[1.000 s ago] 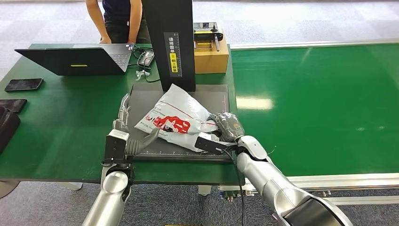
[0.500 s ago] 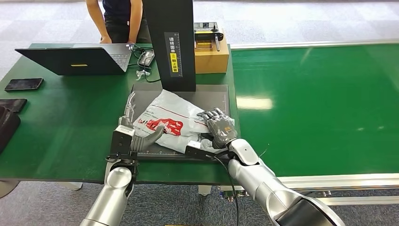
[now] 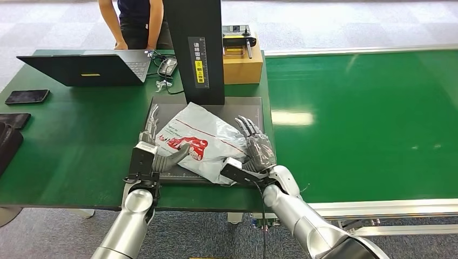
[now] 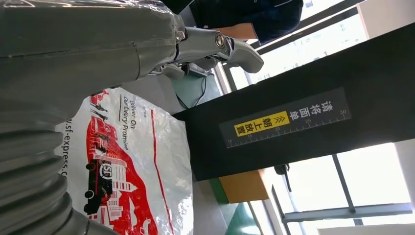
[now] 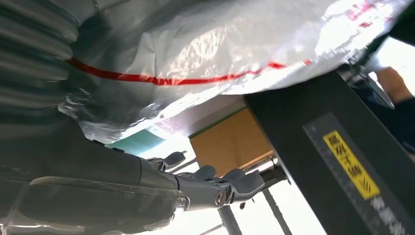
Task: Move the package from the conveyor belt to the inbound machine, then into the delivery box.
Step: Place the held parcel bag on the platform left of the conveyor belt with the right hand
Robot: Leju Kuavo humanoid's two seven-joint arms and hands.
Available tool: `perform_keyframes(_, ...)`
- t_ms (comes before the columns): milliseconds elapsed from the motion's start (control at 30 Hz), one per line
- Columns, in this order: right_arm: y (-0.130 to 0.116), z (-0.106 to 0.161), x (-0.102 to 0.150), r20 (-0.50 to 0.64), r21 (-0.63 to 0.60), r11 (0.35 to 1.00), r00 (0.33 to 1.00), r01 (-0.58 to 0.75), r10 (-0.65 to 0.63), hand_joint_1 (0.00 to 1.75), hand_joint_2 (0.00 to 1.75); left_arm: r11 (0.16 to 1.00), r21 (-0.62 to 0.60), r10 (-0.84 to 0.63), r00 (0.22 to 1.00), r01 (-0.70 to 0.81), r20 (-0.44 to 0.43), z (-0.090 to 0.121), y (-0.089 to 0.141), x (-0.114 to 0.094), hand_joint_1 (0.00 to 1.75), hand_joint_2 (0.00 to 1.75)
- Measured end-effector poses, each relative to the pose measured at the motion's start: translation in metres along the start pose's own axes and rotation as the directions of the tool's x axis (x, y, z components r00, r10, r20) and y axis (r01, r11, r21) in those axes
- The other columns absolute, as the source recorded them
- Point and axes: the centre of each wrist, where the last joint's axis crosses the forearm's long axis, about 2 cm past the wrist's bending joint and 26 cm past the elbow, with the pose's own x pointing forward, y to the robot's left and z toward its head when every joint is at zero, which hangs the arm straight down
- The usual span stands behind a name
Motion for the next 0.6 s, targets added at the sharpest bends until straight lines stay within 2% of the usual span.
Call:
perform_keyframes(267, 0.004, 0.014, 0.007, 0.001, -0.164, 0.978, 0.991, 0.13, -0.131, 0.0, 1.75, 1.0, -0.024, -0.011, 1.0, 0.01, -0.001, -0.002, -0.004, -0.002, 0.0, 1.75)
perform_keyframes(467, 0.014, 0.039, 0.03, 0.008, -0.297, 0.882, 0.924, 0.367, -0.382, 0.0, 1.75, 0.998, -0.061, -0.028, 0.999, 0.029, 0.022, -0.008, -0.009, -0.003, 0.0, 1.75)
perform_keyframes(600, 0.011, 0.054, 0.044, 0.052, -0.344, 0.827, 0.888, 0.445, -0.457, 0.0, 1.75, 0.996, -0.074, -0.049, 0.998, 0.051, 0.032, -0.012, -0.009, -0.003, 0.0, 1.75)
